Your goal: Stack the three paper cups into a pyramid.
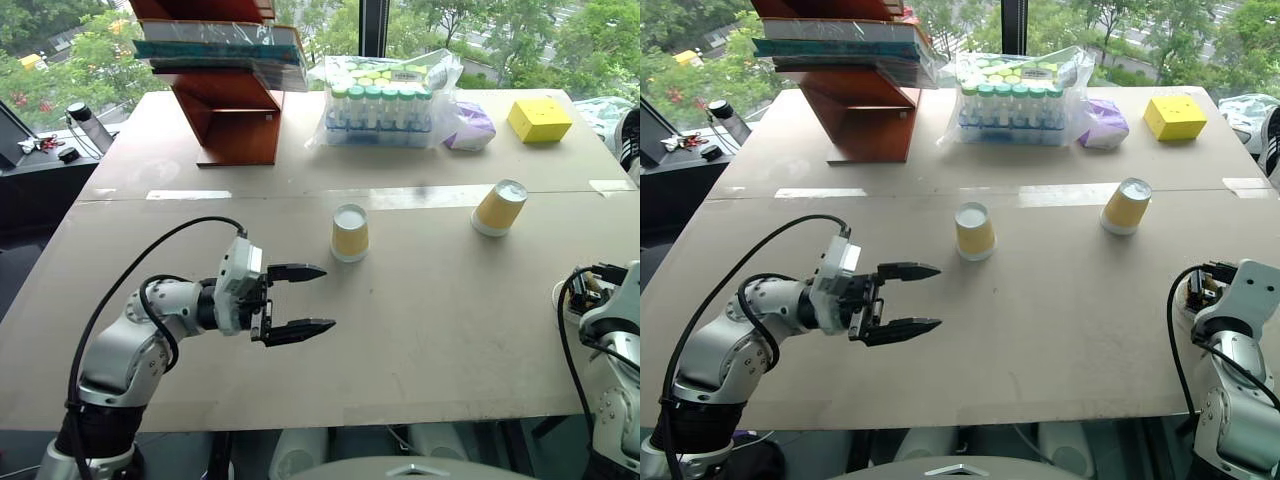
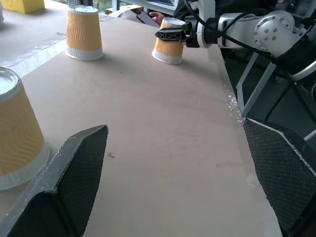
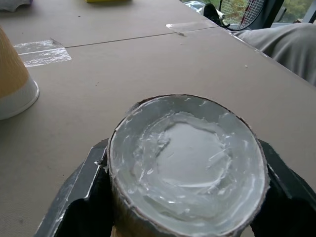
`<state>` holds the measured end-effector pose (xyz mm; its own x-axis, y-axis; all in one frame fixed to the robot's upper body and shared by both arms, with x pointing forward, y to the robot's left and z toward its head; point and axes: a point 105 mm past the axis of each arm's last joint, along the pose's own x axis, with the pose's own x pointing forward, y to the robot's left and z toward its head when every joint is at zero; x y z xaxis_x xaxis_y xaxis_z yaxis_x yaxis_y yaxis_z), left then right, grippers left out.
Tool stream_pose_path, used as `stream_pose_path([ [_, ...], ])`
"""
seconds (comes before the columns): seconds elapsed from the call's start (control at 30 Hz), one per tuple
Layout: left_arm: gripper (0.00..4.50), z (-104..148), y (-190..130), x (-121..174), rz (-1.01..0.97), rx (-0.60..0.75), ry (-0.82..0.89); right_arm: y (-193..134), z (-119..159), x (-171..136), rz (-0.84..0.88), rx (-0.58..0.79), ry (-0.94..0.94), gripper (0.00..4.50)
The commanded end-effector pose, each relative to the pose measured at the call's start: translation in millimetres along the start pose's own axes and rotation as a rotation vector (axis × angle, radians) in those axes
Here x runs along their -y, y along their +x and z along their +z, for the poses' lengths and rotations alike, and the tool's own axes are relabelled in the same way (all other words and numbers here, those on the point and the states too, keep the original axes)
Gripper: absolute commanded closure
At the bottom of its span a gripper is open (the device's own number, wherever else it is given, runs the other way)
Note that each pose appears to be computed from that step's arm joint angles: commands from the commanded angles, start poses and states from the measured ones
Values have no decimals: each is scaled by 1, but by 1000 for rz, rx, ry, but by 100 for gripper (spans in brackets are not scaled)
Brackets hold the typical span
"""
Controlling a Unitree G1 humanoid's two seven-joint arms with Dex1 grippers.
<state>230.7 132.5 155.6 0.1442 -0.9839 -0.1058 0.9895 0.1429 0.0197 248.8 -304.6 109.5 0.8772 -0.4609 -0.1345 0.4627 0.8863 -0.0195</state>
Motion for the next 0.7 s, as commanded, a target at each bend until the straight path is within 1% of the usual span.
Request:
stream_pose_path([
  [0.03,0,16,1,6,-61,22,60,-3,9,7,-18,31,-6,242],
  [0.13,0,20,3,6,-73,36,71,-6,15,3,20,54,-29,242],
  [0.23,0,22,4,5,-68,49,75,-12,27,-21,167,114,-65,242],
  [0.33,0,24,4,-1,-3,76,88,-33,38,-80,492,159,-77,242],
  [0.43,0,24,-2,-13,111,114,86,-48,41,-127,716,161,-88,242],
  [0.5,0,23,-6,-19,161,134,92,-50,41,-146,789,158,-105,242],
  [0.7,0,8,-44,-34,323,76,67,-44,44,-220,1043,158,-144,242],
])
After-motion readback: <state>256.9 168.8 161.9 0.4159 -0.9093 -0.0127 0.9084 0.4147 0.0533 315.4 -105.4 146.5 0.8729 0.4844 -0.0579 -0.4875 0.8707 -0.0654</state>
